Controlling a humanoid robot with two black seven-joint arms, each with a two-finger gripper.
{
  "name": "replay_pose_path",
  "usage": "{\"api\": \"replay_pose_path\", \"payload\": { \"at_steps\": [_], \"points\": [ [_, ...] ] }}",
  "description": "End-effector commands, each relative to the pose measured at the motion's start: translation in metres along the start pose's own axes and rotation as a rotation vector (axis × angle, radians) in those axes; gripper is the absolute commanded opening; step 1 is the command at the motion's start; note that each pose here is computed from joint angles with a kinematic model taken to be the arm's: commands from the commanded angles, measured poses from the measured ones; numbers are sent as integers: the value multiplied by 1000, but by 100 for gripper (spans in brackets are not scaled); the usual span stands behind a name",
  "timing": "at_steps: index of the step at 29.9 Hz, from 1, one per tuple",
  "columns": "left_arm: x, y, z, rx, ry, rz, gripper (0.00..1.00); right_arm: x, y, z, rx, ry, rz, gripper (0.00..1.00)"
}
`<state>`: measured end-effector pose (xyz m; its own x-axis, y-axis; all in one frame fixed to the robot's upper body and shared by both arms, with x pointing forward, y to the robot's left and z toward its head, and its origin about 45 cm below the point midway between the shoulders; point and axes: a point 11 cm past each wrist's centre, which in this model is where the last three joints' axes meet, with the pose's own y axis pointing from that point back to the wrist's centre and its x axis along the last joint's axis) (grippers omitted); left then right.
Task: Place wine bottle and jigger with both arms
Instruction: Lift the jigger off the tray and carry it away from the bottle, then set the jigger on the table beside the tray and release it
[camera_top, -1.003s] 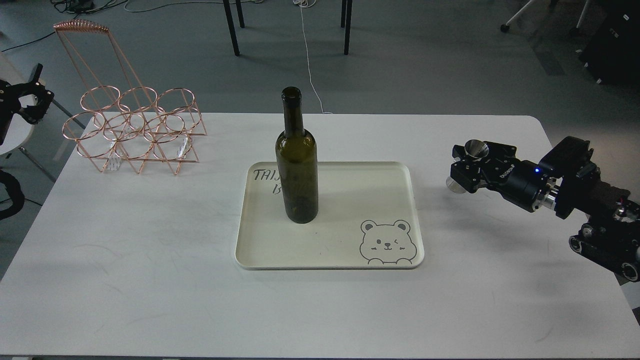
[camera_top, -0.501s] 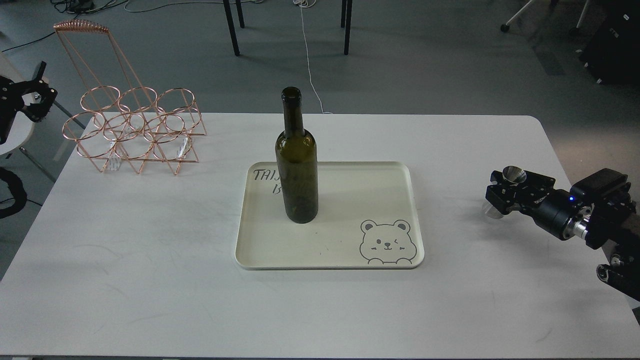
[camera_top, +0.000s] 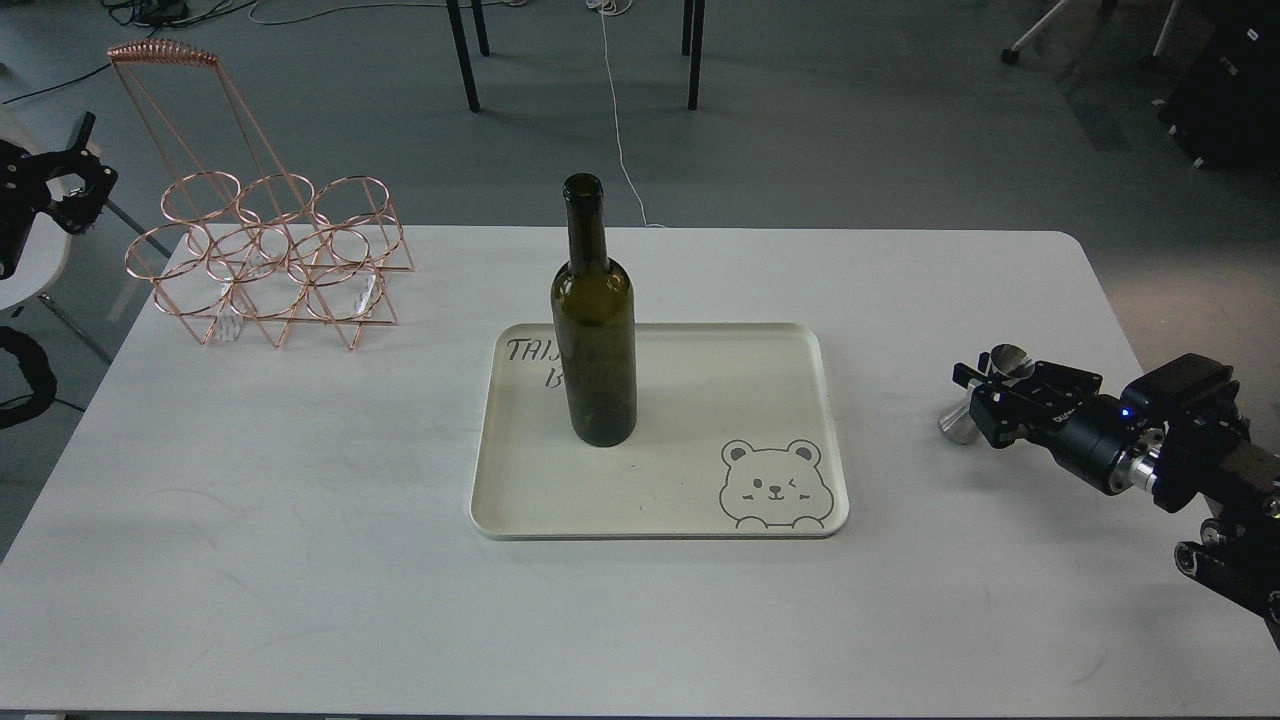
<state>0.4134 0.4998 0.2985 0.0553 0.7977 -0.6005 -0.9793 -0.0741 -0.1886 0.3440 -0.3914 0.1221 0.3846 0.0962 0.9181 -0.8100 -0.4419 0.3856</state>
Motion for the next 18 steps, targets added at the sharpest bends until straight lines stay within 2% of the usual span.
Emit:
{"api": "replay_pose_path", "payload": {
  "at_steps": [1,5,10,18],
  "points": [
    [0,0,2,-3,-1,-3,98,-1,3,1,-2,-1,-4,43],
    [-1,0,2,-4,0,-3,98,-1,9,7,-18,0,-9,49],
    [-5,-4,4,-10,0,-12,98,7,35,11,-16,-19,-9,69],
    [-5,-4,10,3,-17,-18,98,33,69,26,-76,-94,46,82]
  ]
}}
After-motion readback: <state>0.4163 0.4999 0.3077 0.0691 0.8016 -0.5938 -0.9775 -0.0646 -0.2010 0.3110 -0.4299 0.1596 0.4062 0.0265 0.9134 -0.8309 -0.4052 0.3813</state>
